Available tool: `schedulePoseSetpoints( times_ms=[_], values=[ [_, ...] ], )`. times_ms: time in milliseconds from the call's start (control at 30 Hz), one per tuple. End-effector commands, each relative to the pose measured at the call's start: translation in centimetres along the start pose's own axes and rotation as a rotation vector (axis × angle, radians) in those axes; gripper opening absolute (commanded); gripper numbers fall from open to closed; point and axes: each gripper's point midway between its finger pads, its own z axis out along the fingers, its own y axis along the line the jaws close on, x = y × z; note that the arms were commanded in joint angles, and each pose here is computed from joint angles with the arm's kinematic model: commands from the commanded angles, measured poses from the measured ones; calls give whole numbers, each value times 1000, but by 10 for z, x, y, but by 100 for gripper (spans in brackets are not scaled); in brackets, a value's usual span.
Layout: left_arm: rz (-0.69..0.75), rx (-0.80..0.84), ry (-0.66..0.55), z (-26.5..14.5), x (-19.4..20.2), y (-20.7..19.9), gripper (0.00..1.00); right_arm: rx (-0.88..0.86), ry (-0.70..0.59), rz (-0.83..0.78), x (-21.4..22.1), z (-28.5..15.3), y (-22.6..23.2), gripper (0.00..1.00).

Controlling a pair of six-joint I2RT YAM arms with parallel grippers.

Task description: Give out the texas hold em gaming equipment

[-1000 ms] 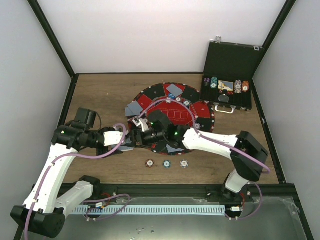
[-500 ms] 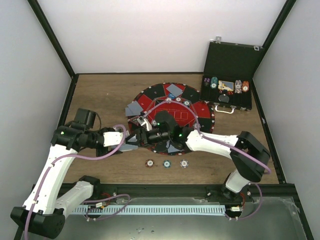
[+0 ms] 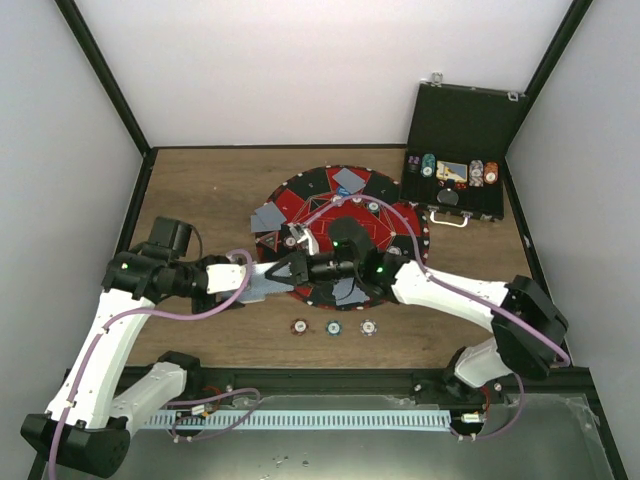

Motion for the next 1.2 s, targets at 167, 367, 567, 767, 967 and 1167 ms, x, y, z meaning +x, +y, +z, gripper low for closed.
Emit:
schedulePoseSetpoints(
  times_ms=[167, 367, 567, 767, 967, 1167],
  values=[
    [35, -8, -52, -7, -12, -1, 4, 37, -82, -29, -13, -34, 13, 5],
    [35, -10, -44, -7, -11, -1, 4, 197, -133, -80, -45, -73, -14, 4],
    [32, -8, -46, -7, -12, -1, 4, 551, -118, -139, -94, -109, -91, 1],
    [21, -10, -36, -7, -10, -1, 4, 1013, -73, -302, -158, -123, -170, 1],
    [17, -18, -29, -7, -8, -2, 4, 1404, -128, -576, -224, -136, -203, 1],
    [6, -13, -27, -4, -6, -2, 4, 1641, -140, -963, -256, -111, -209, 1]
  ],
)
